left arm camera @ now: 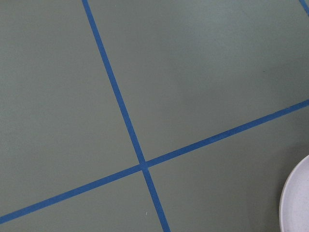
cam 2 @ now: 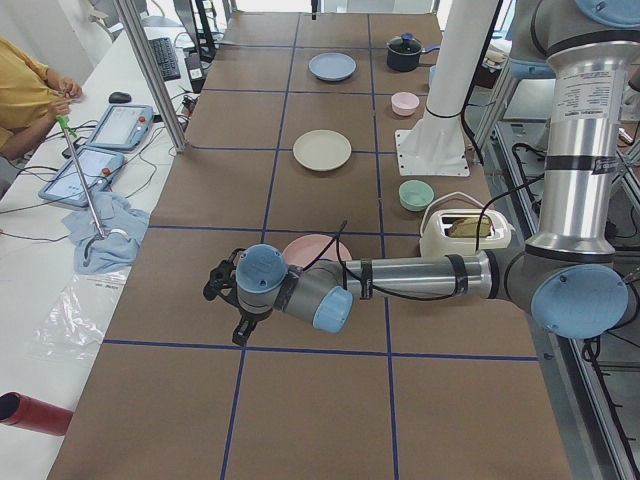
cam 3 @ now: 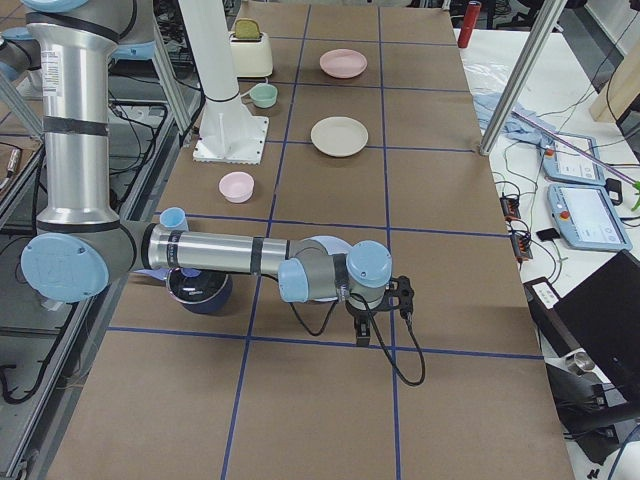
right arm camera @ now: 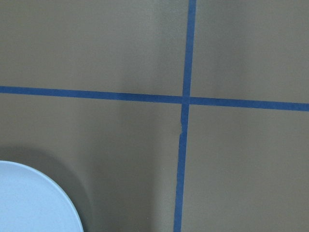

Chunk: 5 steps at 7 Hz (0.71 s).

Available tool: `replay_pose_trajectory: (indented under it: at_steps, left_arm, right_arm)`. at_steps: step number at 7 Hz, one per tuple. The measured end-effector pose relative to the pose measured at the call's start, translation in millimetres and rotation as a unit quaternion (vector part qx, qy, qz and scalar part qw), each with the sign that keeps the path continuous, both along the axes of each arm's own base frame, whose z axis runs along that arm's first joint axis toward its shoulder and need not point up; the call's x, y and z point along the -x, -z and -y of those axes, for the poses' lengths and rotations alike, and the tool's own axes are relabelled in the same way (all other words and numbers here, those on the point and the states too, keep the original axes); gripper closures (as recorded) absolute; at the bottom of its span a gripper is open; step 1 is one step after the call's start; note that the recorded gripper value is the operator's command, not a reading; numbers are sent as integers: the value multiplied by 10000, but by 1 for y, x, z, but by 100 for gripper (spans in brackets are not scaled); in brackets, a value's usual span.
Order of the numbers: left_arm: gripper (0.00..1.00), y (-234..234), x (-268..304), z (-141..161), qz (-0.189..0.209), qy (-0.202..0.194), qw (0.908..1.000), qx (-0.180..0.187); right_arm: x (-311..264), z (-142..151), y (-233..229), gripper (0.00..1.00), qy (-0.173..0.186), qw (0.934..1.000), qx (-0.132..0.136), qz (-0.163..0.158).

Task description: Stack three plates with pink and blue

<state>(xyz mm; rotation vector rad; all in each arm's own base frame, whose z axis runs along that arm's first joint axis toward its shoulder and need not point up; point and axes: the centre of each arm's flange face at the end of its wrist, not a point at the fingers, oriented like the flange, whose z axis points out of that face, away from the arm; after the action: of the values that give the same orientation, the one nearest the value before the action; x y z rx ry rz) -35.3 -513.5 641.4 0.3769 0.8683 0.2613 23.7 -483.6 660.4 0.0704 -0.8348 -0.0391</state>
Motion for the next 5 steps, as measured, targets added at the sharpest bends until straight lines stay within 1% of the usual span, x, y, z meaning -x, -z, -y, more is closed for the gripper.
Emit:
replay_pose_trajectory:
  at_steps: [1,2,3,5]
  left_arm:
    - [0,0,-13,1,-19,-84,10000,43]
    - [1,1,-32,2,-73,-105,9996,254]
    - [1,1,-59,2,-137,-132,9982,576]
    - [1,2,-123,-5,-171,-394,9936,1047]
  right_arm:
    - [1,0,1,0,12,9999,-97,26]
    - [3,-1,2,0,29,9998,-213,58]
    - [4,-4,1,0,43,9995,-302,112]
    - [6,-7,3,0,71,9989,-421,212]
